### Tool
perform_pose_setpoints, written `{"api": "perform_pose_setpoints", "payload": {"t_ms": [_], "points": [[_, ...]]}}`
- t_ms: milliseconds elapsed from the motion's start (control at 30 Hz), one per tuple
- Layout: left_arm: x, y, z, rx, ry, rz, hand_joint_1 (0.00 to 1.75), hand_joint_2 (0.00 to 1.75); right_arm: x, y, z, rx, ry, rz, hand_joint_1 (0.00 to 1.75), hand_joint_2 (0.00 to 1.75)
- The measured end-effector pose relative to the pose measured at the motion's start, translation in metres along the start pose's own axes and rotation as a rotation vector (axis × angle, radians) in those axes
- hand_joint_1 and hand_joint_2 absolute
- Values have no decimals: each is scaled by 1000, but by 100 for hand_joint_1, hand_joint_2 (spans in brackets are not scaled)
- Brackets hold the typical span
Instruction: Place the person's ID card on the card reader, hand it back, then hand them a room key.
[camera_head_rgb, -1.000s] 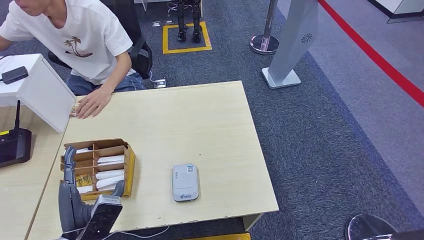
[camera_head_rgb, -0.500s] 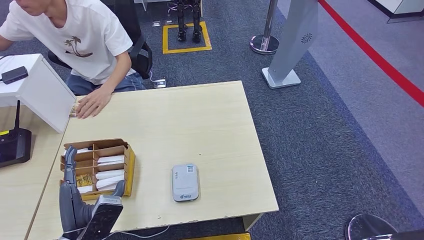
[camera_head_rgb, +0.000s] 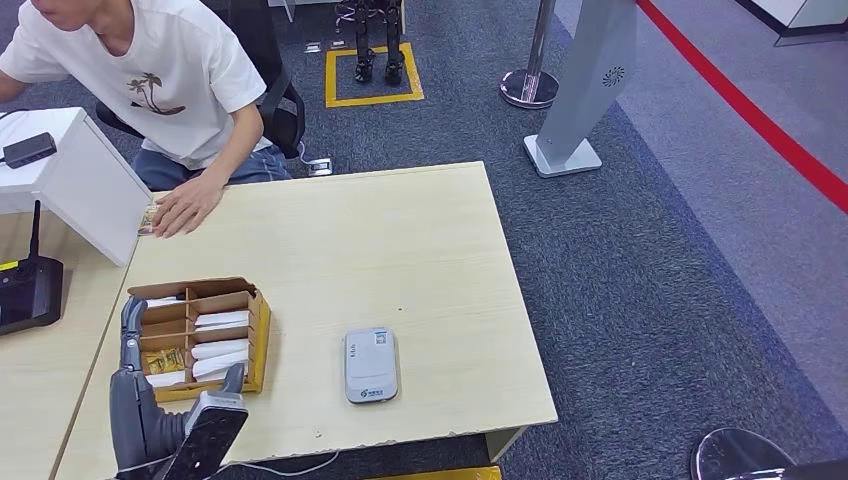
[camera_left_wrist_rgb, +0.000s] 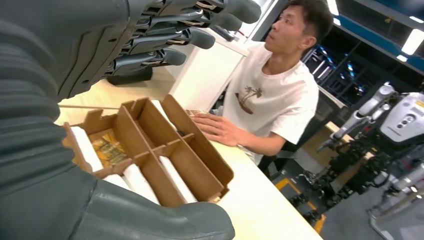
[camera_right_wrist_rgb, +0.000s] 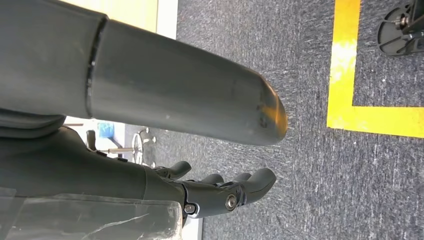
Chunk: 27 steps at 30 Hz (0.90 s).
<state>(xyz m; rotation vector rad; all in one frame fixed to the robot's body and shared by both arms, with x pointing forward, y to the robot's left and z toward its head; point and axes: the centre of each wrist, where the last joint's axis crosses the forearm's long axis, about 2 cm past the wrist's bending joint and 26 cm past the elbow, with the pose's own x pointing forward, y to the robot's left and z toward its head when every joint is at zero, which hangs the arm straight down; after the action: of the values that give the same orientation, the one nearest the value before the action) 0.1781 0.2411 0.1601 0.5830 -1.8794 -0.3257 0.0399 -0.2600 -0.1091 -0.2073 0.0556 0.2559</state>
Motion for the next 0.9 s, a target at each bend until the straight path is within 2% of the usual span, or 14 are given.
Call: {"api": "perform_pose_setpoints", "payload": {"t_ms": [333, 900], "points": [[-8, 13, 5, 12, 39, -28, 0, 175, 0, 0, 0, 0, -3, -1, 0, 0], [-7, 14, -7, 6, 3, -54, 0, 175, 1, 0, 0, 5, -8, 53, 0, 0]]}}
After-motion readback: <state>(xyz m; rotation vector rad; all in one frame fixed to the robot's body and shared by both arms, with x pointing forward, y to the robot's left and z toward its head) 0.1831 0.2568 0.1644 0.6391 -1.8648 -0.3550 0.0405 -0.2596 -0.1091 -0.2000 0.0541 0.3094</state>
